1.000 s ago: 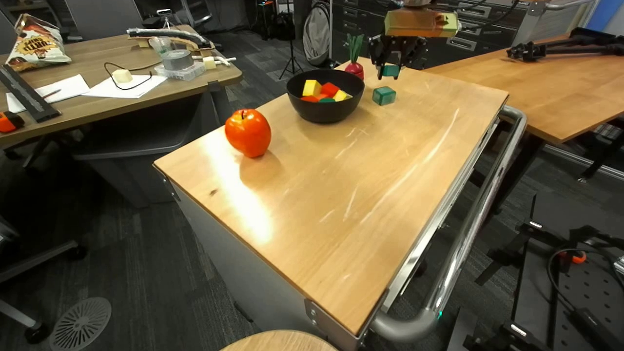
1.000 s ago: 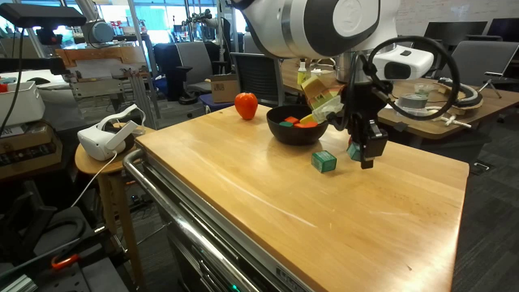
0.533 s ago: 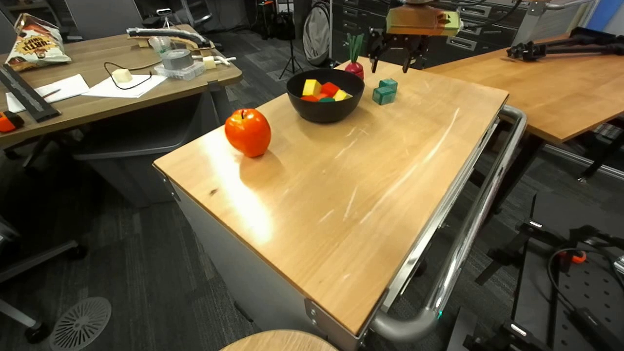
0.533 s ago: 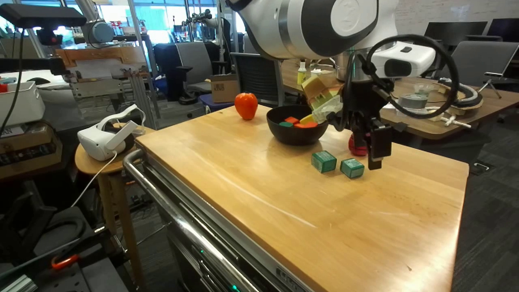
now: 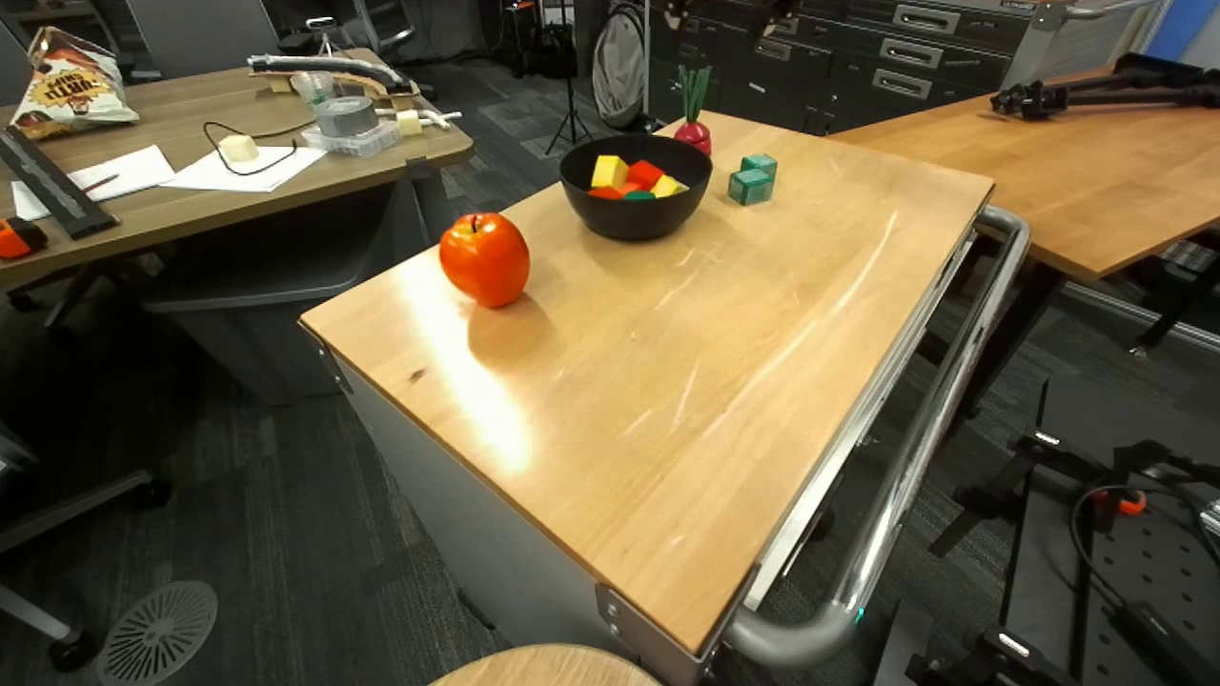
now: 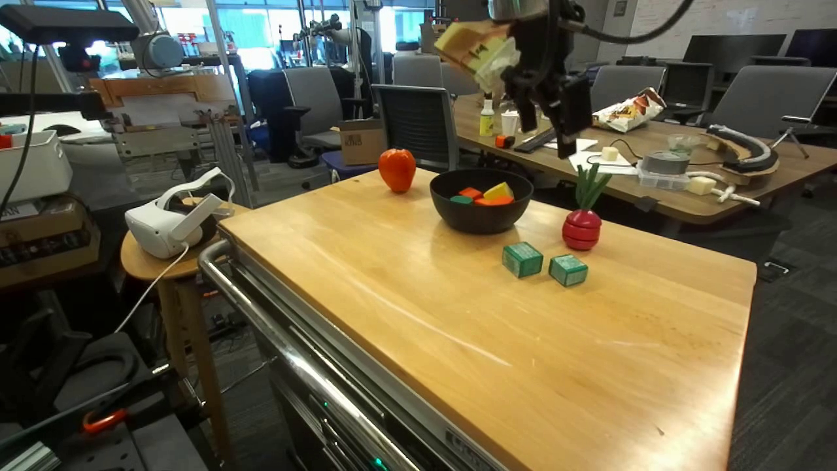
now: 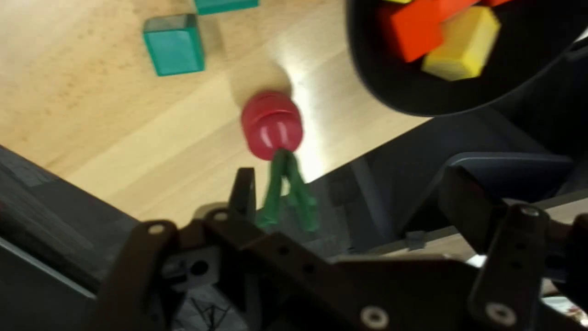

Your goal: Take most of the objects from the bowl one at a time and put them on the table, then move the apple to the right, then take the block from the bowl and put it on the table

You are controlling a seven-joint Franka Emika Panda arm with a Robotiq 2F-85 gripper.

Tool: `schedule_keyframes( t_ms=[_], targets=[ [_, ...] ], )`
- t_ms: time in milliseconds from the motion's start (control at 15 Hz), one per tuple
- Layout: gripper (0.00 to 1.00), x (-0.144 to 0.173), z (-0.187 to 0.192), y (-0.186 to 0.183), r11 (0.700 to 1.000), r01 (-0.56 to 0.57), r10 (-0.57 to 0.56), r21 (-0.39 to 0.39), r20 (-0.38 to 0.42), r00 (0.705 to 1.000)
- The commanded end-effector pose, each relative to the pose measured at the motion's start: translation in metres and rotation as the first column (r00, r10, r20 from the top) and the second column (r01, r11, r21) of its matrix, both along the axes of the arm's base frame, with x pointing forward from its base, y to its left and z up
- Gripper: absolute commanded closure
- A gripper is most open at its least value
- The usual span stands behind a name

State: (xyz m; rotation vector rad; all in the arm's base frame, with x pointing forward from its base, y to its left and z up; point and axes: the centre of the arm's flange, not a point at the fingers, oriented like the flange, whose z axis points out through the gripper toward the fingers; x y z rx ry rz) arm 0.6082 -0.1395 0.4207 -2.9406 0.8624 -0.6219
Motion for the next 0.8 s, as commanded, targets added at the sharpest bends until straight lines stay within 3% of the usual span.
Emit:
schedule_keyframes(
  t_ms=[0,200,267,600,733],
  targets=[
    [0.0,0.024,0.014,0.058,0.98,-0.195,0.195,0.042,0.016,0.981],
    [0.0,0.044,-0.001,0.1,0.953,-0.302,0.302,0.001,-0.032,0.953],
    [0.0,0.022,0.001,0.093,0.97,-0.243,0.243,0.025,-0.013,0.97],
    [0.0,0.031,-0.019,0.099,0.966,-0.255,0.257,0.047,-0.045,0.965],
    [0.0,0.039,-0.035,0.104,0.956,-0.279,0.285,0.089,-0.068,0.956]
  ],
)
